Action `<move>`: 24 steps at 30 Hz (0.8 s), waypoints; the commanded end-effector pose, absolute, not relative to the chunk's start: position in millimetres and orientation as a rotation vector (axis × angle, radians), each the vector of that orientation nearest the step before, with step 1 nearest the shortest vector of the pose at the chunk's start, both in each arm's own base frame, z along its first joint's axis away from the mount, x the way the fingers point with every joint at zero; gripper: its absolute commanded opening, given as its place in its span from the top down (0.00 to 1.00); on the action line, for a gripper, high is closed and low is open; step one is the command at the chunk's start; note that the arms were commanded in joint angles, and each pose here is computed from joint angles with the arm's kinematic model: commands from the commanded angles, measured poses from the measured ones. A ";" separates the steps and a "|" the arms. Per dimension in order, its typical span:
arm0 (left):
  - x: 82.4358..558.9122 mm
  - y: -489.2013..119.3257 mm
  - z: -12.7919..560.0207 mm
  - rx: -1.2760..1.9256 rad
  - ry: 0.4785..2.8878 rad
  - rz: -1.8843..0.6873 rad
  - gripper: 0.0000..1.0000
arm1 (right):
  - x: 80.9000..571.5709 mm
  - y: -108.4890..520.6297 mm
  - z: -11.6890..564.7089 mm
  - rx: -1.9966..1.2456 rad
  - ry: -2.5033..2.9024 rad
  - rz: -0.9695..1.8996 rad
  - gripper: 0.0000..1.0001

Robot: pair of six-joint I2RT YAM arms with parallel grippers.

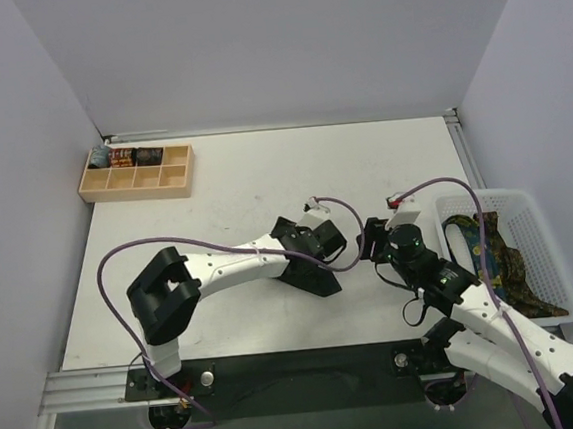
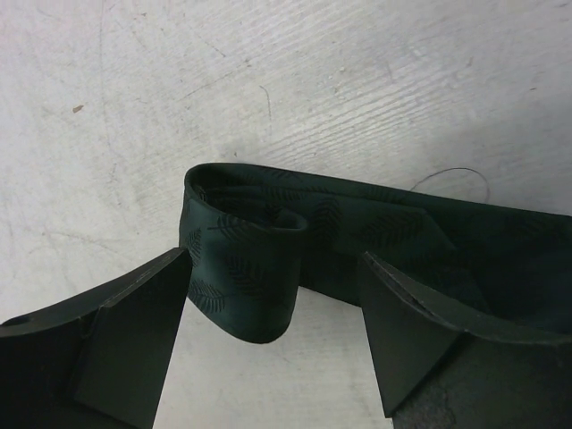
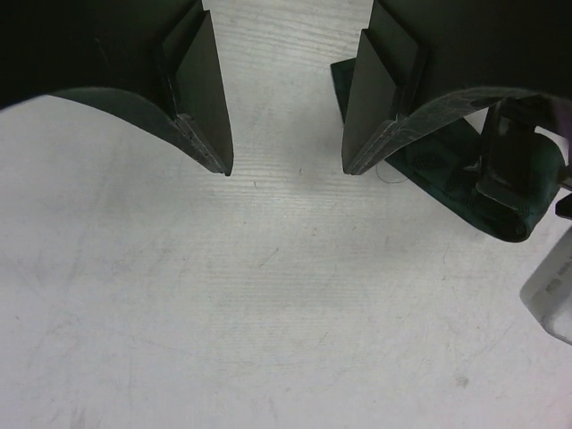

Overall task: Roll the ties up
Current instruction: Roll the tie

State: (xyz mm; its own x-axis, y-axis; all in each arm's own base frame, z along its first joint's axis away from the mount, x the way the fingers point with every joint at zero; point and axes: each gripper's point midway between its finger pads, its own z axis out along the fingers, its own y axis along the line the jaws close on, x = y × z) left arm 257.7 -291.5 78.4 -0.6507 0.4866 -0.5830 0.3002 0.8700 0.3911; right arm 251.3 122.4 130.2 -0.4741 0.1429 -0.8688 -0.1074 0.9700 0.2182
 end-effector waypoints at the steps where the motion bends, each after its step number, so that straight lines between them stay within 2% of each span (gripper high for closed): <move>1: 262.6 -310.5 130.3 0.475 2.324 0.102 0.14 | 259.1 124.6 161.3 0.028 1.979 0.313 0.48; 6: 269.2 -290.2 151.5 0.327 2.406 -0.099 0.15 | 261.6 145.1 168.9 -0.075 2.014 0.373 0.48; 8: 279.8 -270.0 162.4 0.245 2.413 -0.145 0.15 | 265.3 160.5 180.1 -0.133 2.022 0.423 0.48; 11: 292.8 -229.0 160.0 0.113 2.453 -0.186 0.14 | 263.0 186.7 162.2 -0.271 2.141 0.479 0.48; 17: 301.5 -128.1 138.2 -0.149 2.475 -0.115 0.11 | 275.4 251.4 153.4 -0.526 2.221 0.518 0.43; 24: 279.3 -58.0 110.3 -0.312 2.465 -0.026 0.07 | 288.1 318.8 120.9 -0.731 2.297 0.500 0.40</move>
